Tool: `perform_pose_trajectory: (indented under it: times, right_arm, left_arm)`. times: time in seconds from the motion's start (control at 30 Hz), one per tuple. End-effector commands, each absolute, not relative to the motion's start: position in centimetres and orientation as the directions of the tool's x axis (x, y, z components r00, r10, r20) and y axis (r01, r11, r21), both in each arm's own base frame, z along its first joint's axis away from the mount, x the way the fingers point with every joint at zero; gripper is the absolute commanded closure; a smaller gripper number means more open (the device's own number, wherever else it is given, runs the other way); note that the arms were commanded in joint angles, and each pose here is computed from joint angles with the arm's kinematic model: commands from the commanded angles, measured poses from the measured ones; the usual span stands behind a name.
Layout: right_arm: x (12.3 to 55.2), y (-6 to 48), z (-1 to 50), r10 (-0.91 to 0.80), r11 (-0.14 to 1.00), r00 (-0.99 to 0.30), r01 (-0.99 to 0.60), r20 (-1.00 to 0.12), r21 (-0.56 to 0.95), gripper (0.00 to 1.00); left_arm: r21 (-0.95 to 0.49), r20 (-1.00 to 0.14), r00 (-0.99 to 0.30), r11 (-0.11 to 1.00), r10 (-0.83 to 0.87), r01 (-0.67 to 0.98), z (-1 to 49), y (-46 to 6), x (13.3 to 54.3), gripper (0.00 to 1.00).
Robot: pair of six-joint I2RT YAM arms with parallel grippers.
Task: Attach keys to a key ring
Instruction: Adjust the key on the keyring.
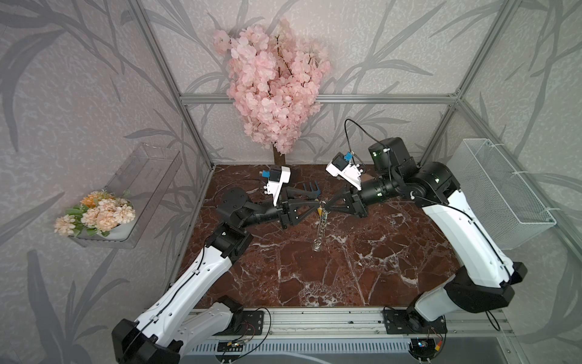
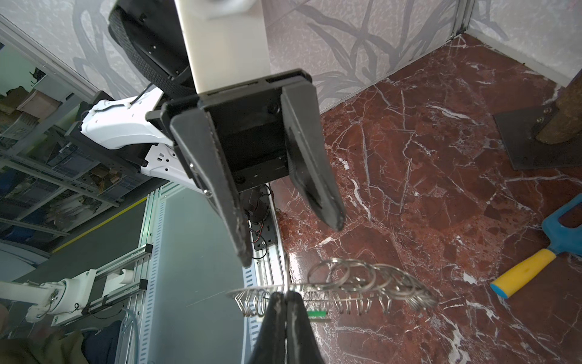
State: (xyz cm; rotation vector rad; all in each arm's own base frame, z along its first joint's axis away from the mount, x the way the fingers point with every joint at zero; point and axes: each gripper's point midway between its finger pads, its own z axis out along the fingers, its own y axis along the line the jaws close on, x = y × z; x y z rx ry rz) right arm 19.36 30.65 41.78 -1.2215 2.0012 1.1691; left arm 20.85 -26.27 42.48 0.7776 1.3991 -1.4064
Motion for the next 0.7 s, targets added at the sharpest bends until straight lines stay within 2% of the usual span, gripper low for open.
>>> perform_pose_trajectory:
  times: [0.0, 0.17, 0.3, 0.43, 0.67]
  right_arm:
    - [18.96, 30.84, 42.74, -0.434, 0.189, -0.433, -0.901, -0.790, 0.390, 1.00]
    - [19.01, 31.02, 42.59, -0.436, 0.183, -0.437, -0.899, -0.787, 0.398, 1.00]
    - [19.11, 31.21, 42.45, -0.438, 0.178, -0.442, -0.896, -0.783, 0.407, 1.00]
    - [19.14, 31.44, 42.41, -0.437, 0.170, -0.443, -0.896, -0.783, 0.411, 1.00]
    - [19.06, 31.63, 42.38, -0.439, 0.162, -0.443, -0.895, -0.781, 0.416, 1.00]
  left_arm:
    - [-0.307, -0.941, -0.288, 0.093, -0.176, 0.947, 43.52, -26.37, 19.87, 0.54]
    - [-0.305, -0.941, -0.288, 0.081, -0.175, 0.949, 43.61, -26.44, 19.76, 0.55]
    - [-0.300, -0.942, -0.287, 0.056, -0.175, 0.952, 43.83, -26.53, 19.43, 0.67]
    - [-0.304, -0.941, -0.296, 0.031, -0.163, 0.952, 43.77, -26.65, 19.14, 0.73]
    - [-0.305, -0.941, -0.297, 0.027, -0.160, 0.952, 43.73, -26.60, 18.93, 0.76]
